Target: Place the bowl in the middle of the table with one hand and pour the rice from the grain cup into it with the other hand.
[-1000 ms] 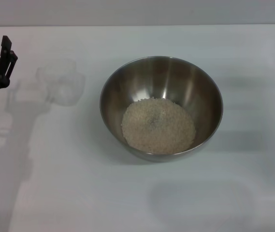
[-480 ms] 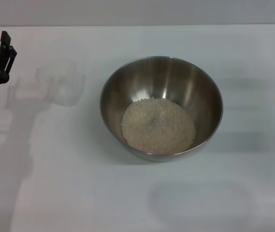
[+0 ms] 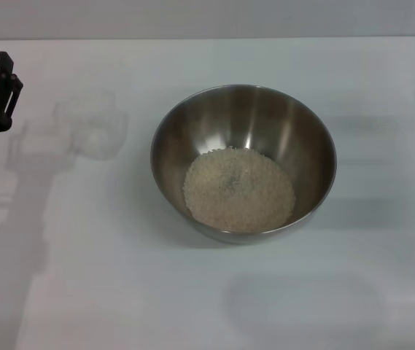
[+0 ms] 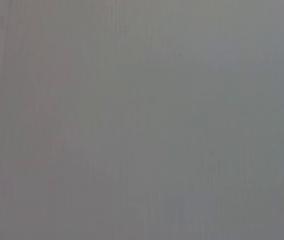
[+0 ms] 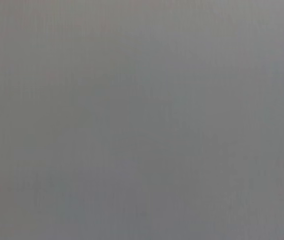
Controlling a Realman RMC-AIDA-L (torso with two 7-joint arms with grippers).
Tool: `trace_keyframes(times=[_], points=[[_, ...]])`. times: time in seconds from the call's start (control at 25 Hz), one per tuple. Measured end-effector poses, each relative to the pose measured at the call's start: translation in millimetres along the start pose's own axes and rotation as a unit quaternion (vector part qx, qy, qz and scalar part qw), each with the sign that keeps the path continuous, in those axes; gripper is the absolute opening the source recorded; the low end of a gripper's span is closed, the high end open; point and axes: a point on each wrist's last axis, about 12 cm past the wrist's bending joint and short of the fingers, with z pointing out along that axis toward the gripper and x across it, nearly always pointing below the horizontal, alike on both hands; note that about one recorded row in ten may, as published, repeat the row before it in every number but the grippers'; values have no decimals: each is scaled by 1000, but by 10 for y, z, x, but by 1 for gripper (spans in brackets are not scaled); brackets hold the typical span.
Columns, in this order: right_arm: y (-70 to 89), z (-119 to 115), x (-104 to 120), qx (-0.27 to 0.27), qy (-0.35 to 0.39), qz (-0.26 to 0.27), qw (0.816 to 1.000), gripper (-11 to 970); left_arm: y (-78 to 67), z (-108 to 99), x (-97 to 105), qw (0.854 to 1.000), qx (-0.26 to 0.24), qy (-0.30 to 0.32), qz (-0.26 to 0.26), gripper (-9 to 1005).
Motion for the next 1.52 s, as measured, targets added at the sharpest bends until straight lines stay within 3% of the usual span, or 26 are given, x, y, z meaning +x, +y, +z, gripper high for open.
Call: trace_keyframes(times=[1.52], points=[[28,54,-22,-4,-7,1,1000,797,18,13,-9,1000,-10,-4,-1,859]])
